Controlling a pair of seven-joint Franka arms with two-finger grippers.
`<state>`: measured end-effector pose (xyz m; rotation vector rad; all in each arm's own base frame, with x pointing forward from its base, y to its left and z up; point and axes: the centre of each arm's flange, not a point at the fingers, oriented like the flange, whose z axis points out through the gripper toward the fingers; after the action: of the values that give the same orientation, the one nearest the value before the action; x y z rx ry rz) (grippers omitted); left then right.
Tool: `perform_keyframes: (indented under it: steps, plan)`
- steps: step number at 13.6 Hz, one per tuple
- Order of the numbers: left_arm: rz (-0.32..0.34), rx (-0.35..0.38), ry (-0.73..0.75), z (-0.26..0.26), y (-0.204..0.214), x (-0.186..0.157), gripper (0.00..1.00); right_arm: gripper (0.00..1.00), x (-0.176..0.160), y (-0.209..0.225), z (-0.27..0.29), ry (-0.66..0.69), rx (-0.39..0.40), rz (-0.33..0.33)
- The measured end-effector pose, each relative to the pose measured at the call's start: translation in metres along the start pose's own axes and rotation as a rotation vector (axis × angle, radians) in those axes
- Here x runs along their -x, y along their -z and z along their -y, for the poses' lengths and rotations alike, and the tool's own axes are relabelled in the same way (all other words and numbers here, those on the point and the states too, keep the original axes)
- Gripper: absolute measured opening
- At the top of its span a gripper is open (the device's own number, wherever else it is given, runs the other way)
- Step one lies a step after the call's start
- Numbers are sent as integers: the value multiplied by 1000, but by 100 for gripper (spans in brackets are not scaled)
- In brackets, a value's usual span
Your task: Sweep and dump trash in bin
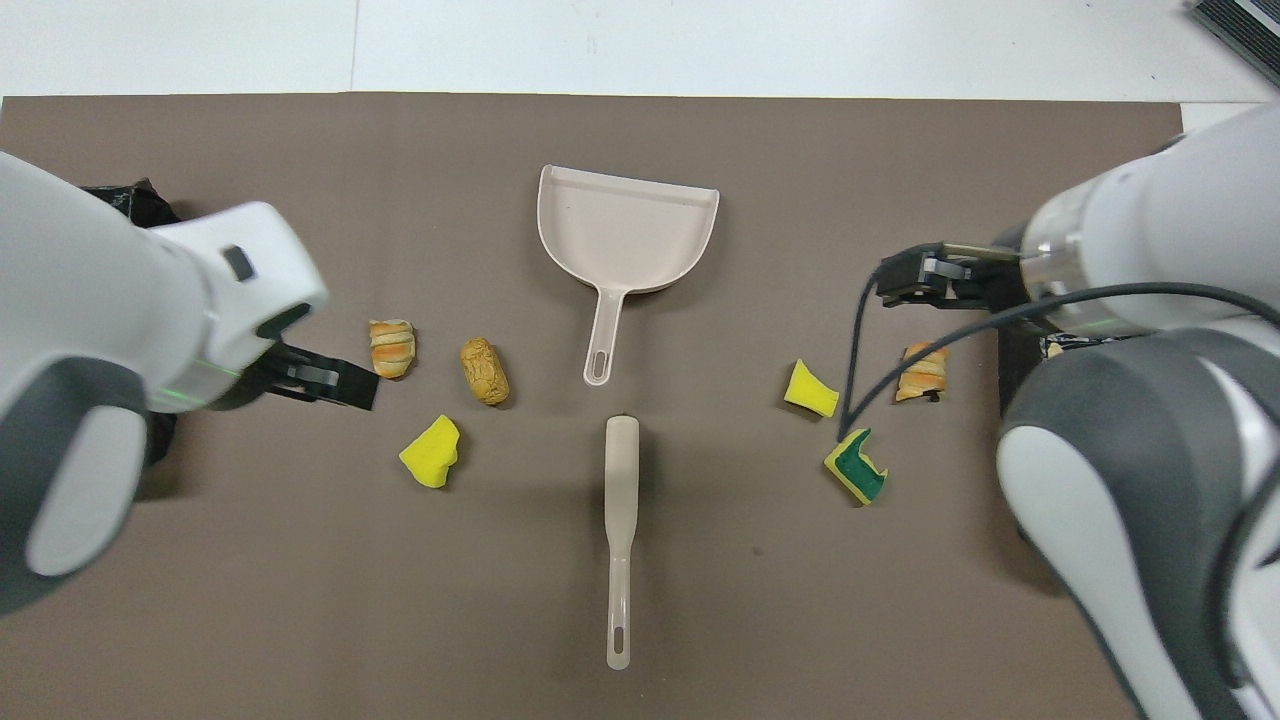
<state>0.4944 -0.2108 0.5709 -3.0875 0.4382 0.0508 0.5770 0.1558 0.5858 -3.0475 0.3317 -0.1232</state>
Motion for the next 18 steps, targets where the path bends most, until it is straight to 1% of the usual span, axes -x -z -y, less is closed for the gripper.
perform_keyframes:
  steps: [2,4,7,8,11,14,15,16,17,18]
  plan:
    - [29,37,-1,-63,-40,19,100,100,-10,-26,17,-29,-33,14]
    - [42,40,20,-118,-76,40,100,100,-22,-55,27,-50,-55,20]
    - [16,23,78,-189,-131,75,100,100,-29,-100,72,-151,-123,42]
    - [11,18,82,-203,-151,88,100,100,-29,-112,89,-171,-132,50]
    - [11,14,63,-223,-191,113,100,100,-21,-152,142,-203,-130,75]
    - [7,34,64,-230,-209,118,100,100,-6,-202,190,-200,-110,115]
    - [6,40,66,-230,-211,116,96,100,-1,-218,203,-193,-105,122]
    - [13,44,67,-230,-214,116,96,100,4,-230,211,-182,-101,127]
    - [21,48,67,-231,-218,115,90,100,7,-239,216,-176,-97,132]
    - [22,56,66,-231,-220,114,90,100,9,-246,219,-171,-91,138]
